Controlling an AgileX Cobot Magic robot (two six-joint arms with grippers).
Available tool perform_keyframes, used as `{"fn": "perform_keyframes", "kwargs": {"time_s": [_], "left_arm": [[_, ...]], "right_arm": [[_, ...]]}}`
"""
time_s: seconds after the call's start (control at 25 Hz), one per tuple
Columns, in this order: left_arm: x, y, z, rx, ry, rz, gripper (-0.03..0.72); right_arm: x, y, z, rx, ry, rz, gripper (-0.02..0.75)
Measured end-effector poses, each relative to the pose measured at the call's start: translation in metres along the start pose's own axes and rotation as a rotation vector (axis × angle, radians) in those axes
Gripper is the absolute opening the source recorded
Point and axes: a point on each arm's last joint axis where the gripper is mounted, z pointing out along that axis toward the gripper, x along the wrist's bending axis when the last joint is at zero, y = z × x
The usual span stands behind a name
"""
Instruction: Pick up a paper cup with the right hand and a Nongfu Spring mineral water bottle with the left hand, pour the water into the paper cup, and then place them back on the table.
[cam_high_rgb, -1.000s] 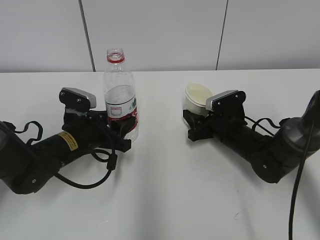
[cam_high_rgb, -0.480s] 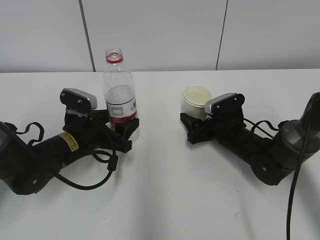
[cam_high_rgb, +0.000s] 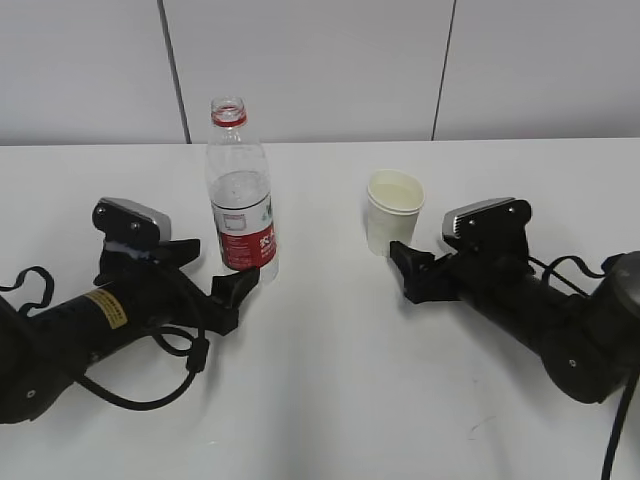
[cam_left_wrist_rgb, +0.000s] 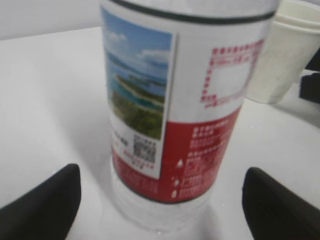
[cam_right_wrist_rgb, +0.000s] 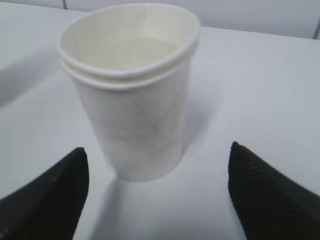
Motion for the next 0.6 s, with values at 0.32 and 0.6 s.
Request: {"fn": "perform_keyframes", "kwargs": {"time_s": [0.32, 0.6], "left_arm": [[0.034, 0.017, -0.025, -0.039, 0.257, 0.046, 0.591], [0.088, 0.024, -0.041, -0.063, 0.461, 0.034, 0.587]], "right_arm": [[-0.035, 0.002, -0.027, 0.021, -0.261, 0.107, 0.607], [-0.092, 0.017, -0.023, -0.062, -0.383, 0.121, 0.596]]}}
